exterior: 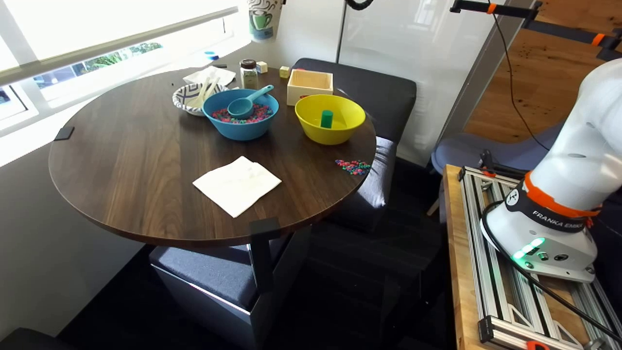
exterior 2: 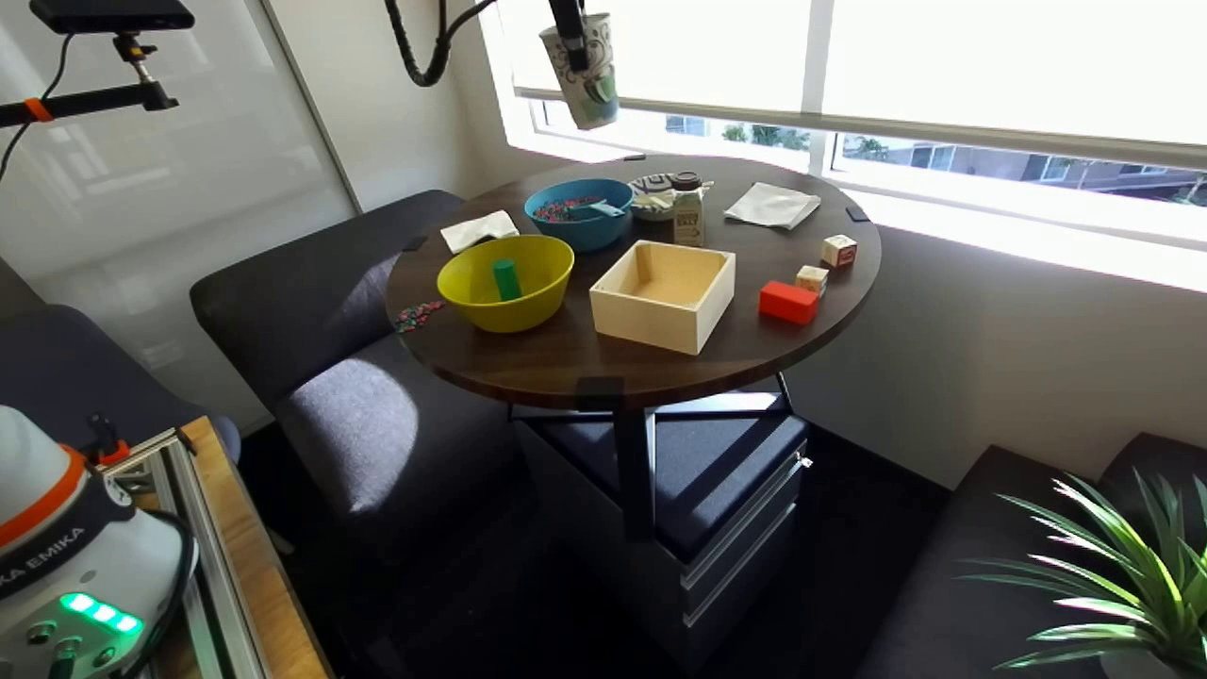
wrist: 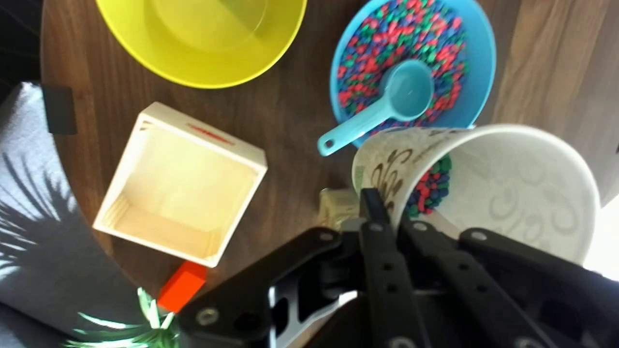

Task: Remove the cup from the box

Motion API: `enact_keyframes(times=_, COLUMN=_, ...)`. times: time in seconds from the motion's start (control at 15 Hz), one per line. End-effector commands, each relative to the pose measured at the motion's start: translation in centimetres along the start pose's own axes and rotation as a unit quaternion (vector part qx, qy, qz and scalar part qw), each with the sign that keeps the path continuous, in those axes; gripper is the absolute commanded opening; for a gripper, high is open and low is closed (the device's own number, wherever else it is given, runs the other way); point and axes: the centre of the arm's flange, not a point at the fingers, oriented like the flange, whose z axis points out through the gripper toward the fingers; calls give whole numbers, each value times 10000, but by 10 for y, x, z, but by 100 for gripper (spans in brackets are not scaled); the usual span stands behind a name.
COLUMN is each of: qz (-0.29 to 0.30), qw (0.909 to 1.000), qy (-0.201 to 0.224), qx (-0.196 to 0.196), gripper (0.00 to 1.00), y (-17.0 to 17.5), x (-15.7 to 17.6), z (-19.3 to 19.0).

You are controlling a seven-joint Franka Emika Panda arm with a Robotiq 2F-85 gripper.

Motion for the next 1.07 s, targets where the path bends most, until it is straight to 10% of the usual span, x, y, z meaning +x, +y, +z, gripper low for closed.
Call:
enact_keyframes(times=0.0, qz=-976, qw=9947, qy=-309, qx=-38, gripper=1, y=-61, x=-43, z=8)
enact_keyframes(times=0.47, qz=-1294, qw=9912, qy=-271, qx=28, gripper=1, y=-78, x=-60, z=18)
enact_keyframes(times=1.0, qz=-3028, qw=9502, qy=-740, qx=43, gripper=1, y=-181, x=-127, z=75)
